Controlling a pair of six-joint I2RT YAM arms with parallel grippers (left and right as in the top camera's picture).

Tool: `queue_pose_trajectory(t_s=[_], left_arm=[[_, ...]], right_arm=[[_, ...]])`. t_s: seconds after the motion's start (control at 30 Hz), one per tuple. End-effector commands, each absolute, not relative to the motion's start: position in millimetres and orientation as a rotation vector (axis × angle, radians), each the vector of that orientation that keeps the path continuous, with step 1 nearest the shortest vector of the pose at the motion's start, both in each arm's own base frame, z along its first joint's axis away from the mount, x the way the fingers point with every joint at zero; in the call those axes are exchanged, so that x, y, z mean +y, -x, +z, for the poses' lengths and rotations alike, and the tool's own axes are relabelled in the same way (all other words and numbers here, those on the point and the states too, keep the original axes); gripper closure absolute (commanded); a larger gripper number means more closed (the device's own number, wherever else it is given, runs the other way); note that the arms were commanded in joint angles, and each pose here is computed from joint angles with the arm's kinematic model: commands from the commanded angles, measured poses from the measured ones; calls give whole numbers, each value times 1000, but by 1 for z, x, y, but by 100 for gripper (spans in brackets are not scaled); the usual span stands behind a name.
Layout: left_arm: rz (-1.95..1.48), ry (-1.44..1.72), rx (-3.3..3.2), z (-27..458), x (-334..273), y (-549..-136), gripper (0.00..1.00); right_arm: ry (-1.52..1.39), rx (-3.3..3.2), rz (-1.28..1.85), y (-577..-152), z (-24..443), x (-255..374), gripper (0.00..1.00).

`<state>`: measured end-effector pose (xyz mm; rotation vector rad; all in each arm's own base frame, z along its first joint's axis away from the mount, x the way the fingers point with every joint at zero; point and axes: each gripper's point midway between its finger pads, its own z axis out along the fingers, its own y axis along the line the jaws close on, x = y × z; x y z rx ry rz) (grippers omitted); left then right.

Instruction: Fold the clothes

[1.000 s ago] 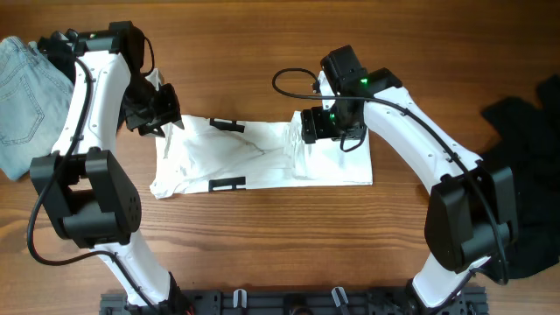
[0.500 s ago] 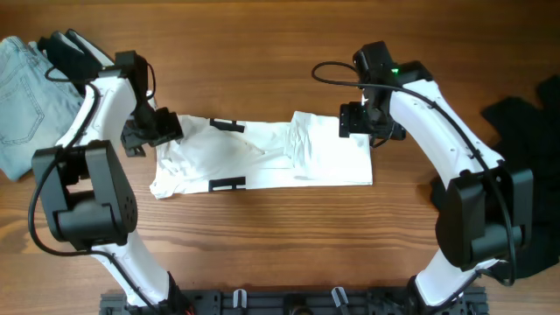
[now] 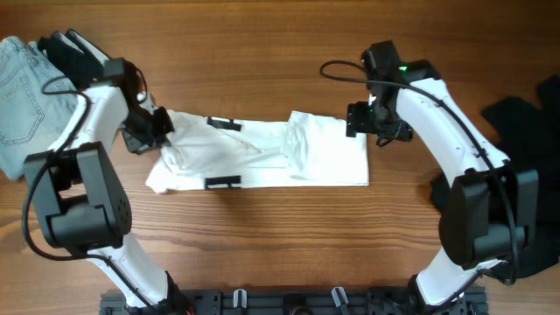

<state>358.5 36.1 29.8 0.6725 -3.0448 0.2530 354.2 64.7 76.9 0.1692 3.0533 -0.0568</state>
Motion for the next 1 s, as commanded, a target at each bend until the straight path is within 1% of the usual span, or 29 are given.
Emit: queue_pose_trajectory(t_s=[0.0, 0.07, 0.1, 0.2, 0.23, 0.27, 0.37, 0.43, 0.5, 0.57, 0.67, 0.77, 0.8, 0.83, 0.87, 0.9, 0.93, 0.97], left_arm=[[130, -822, -3202, 105, 85, -383, 96], [123, -856, -3231, 131, 92, -384, 96], [186, -845, -3242, 145, 82, -383, 96], [495, -657, -3249, 168, 16, -385, 96], [578, -557, -3249, 173, -15, -386, 96], [594, -497, -3246, 174, -41, -386, 96], [634, -289, -3259, 171, -119, -386, 96], [555, -176, -3299, 157, -164, -386, 96], [535, -79, -3270, 141, -205, -374, 96], [518, 29, -3235, 127, -234, -359, 96], [491, 135, -3203, 114, -259, -344, 96], [502, 102, -3196, 111, -269, -340, 96], [516, 114, -3196, 112, -272, -339, 88], [566, 125, -3182, 116, -278, -338, 74], [636, 161, -3164, 125, -283, -338, 68], [670, 217, -3187, 142, -278, -344, 64], [665, 182, -3254, 167, -259, -358, 63], [655, 112, -3321, 190, -238, -371, 60]], right_arm=[[-283, 2998, -91, -365, 92, 19, 12], [-300, 3000, -93, -365, 92, 1, 12], [-313, 3001, -97, -365, 92, -9, 12], [-343, 3000, -101, -364, 92, -19, 12], [-342, 3000, -101, -364, 92, -19, 12], [-343, 3001, -101, -364, 92, -19, 11], [-344, 3006, -98, -363, 92, -18, 11], [-343, 3014, -92, -361, 91, -17, 12], [-343, 3017, -93, -361, 91, -17, 12], [-328, 3019, -93, -360, 91, -17, 11], [-304, 3022, -95, -360, 91, -17, 12], [-304, 3020, -94, -361, 91, -17, 11], [-304, 3020, -94, -361, 91, -17, 11], [-303, 3020, -87, -361, 91, -17, 8], [-295, 3021, -64, -362, 91, -14, 5], [-232, 3023, 7, -364, 91, -6, 4], [-107, 3013, 173, -367, 93, 14, 4], [-44, 2999, 279, -369, 95, 27, 5]])
